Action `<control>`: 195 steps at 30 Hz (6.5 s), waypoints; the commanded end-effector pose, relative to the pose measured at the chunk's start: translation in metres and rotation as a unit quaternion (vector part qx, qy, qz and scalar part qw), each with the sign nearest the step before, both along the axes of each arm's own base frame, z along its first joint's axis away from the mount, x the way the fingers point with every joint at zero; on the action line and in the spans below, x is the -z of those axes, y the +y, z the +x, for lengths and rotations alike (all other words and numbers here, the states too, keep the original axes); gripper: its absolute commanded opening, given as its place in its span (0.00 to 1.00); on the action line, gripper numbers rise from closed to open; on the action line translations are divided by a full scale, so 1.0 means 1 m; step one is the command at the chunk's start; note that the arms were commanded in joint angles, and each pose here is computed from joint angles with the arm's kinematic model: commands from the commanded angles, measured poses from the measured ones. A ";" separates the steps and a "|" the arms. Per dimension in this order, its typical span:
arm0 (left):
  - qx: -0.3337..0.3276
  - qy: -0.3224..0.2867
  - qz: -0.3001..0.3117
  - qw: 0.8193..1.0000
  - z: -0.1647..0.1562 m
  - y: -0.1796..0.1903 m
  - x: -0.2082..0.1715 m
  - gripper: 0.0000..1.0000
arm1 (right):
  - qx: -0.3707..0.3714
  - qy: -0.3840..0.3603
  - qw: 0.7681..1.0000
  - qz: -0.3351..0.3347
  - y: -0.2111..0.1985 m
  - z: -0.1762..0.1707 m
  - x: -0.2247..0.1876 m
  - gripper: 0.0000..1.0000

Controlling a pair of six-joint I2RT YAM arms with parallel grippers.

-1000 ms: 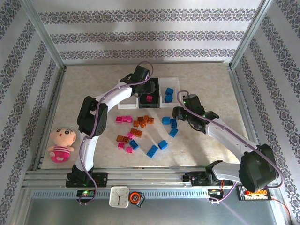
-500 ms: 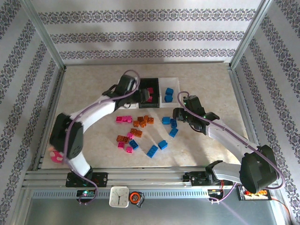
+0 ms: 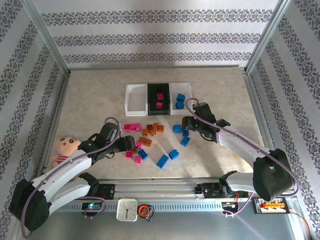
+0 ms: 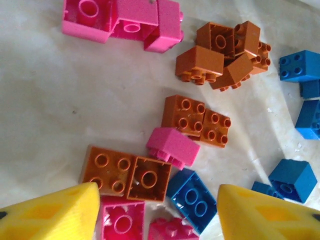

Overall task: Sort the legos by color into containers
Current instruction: Move the lego to the center of the table, then pick up the lego from the center of the table, then place the lego in the container, then pick up the lego from the center of the table, then place the lego in the container, then pick up the lego from the center of the table.

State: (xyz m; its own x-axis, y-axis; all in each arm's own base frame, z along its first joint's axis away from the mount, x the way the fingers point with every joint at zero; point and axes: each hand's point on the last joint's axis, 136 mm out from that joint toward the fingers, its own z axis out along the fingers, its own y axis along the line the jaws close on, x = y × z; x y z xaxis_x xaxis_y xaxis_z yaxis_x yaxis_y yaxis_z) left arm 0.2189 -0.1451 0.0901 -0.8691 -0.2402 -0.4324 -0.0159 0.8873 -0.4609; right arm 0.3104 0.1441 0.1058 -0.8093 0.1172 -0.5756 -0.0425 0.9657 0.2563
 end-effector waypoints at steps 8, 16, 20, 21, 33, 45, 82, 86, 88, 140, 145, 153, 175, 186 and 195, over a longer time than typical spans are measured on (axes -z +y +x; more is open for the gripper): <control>-0.016 0.059 0.042 0.997 0.000 0.007 0.048 0.44 | -0.002 -0.006 1.000 0.005 0.003 -0.005 -0.005 0.65; -0.051 0.089 0.064 0.993 0.000 0.027 0.070 0.33 | -0.002 -0.014 1.000 0.003 -0.001 -0.007 -0.010 0.65; -0.084 0.086 0.070 0.990 0.004 0.045 0.071 0.32 | -0.002 -0.015 1.000 0.005 0.001 -0.005 -0.010 0.65; -0.091 0.081 0.068 0.990 0.007 0.048 0.068 0.32 | -0.002 -0.014 1.000 0.004 0.001 -0.005 -0.010 0.65; -0.061 0.037 0.115 0.991 0.027 0.048 0.039 0.62 | -0.001 -0.008 1.000 0.008 0.002 -0.006 -0.003 0.65; -0.019 0.045 0.138 0.989 0.043 0.032 0.073 0.60 | -0.001 -0.008 1.000 0.005 -0.002 -0.009 -0.003 0.65; -0.055 -0.041 0.125 0.990 0.272 -0.014 -0.016 0.45 | -0.002 0.000 1.000 0.014 -0.009 -0.031 -0.002 0.66; -0.051 -0.060 0.094 0.993 0.274 -0.024 -0.036 0.61 | -0.022 0.008 0.999 0.027 -0.002 -0.036 0.000 0.67; -0.045 -0.078 0.076 0.993 0.271 -0.030 -0.056 0.64 | -0.043 0.011 0.998 0.039 0.007 -0.039 0.001 0.67; -0.079 -0.145 0.018 0.986 0.026 0.044 -0.069 0.99 | -0.406 0.086 0.908 -0.061 0.197 -0.081 0.071 0.30; -0.080 -0.138 0.027 0.987 0.024 0.047 -0.059 0.99 | -0.386 0.041 0.922 -0.007 0.189 -0.080 0.021 0.26; -0.080 -0.120 0.024 0.989 0.018 0.047 -0.043 0.99 | -0.330 -0.035 0.942 0.051 0.214 -0.017 -0.055 0.25; -0.055 -0.084 -0.016 0.995 0.012 0.029 -0.022 1.00 | -0.110 -0.011 0.993 0.045 0.274 0.143 -0.020 0.56; 0.039 -0.028 -0.022 0.999 0.016 -0.012 -0.006 0.79 | -0.120 -0.033 0.989 0.084 0.257 0.123 -0.051 0.64; 0.106 -0.015 0.087 0.990 0.027 -0.040 0.021 0.75 | -0.094 -0.021 0.991 0.087 0.185 0.079 -0.039 0.64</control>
State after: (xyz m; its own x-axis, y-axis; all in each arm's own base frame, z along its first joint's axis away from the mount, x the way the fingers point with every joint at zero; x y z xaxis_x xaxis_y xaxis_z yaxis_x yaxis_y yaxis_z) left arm 0.2342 -0.1767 0.0667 -0.9074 -0.0586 -0.4162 0.1160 0.9169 -0.3818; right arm 0.3898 0.3423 0.1303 -0.8228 0.0103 -0.5683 -0.2486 0.8926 0.3760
